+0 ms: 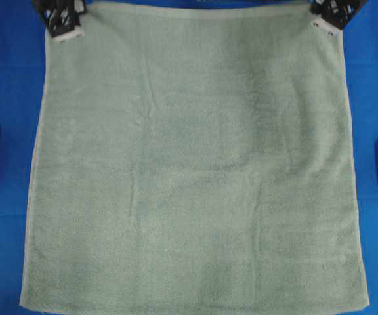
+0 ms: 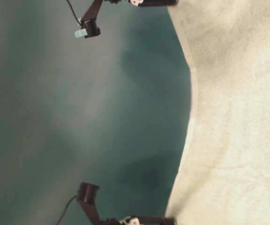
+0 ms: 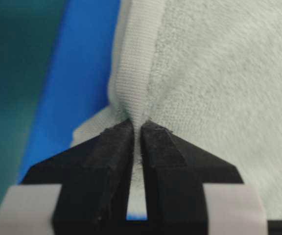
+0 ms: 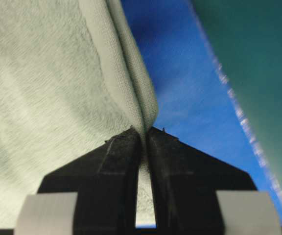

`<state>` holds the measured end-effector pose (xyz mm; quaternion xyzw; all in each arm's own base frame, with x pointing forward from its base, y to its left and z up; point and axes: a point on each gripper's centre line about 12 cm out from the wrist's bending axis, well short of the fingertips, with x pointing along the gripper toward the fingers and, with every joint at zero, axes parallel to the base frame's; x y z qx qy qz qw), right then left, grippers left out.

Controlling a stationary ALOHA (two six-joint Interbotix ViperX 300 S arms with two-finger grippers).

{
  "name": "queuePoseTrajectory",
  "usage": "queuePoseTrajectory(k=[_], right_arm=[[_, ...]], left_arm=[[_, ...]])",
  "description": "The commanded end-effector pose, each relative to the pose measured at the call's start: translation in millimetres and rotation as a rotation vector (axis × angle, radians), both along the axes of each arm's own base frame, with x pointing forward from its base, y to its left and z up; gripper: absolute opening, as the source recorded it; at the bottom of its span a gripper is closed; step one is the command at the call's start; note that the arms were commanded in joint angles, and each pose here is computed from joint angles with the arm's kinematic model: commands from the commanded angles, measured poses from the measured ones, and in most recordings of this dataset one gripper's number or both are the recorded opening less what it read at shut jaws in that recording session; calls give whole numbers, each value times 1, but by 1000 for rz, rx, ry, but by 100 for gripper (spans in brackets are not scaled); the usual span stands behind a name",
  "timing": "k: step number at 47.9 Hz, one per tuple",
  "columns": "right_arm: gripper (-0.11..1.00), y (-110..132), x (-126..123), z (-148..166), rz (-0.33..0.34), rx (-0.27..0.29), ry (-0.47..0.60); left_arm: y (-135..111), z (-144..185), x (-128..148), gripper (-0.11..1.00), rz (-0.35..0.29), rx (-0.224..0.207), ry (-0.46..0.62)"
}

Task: Fold a bath towel.
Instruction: 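Grasp the far towel corners with left and right grippers, then lift the far edge and fold it toward the near edge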

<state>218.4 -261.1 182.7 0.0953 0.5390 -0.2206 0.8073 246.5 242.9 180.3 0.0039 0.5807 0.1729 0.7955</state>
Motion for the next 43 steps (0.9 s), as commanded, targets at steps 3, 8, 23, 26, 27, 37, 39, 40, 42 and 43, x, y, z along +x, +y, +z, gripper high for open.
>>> queuePoseTrajectory(k=[3, 8, 23, 26, 27, 37, 39, 40, 42, 43], right_arm=[[7, 18, 6, 8, 6, 6, -23], [7, 48, 9, 1, 14, 66, -6], [7, 191, 13, -14, 105, 218, -19], [7, 222, 13, -15, 117, 256, -28], [7, 231, 13, -15, 117, 269, -31], [7, 322, 14, -16, 156, 376, -70], [7, 337, 14, -17, 154, 395, -67], [7, 344, 14, -18, 153, 405, -64], [7, 359, 15, -19, 155, 421, -58], [7, 367, 15, -19, 155, 428, -53]], left_arm=[[-13, 6, -4, 3, 12, 7, -28], [-45, -3, -6, 3, 20, -33, -35], [-184, -24, -8, 3, -184, -140, -64], [-210, -25, -8, 3, -184, -176, -93], [-217, -25, -8, 3, -179, -189, -102], [-297, -27, -12, 3, -189, -330, -170], [-312, -27, -13, 3, -200, -355, -171], [-318, -28, -13, 3, -205, -365, -166], [-331, -28, -14, 3, -215, -384, -159], [-337, -29, -14, 3, -219, -392, -151]])
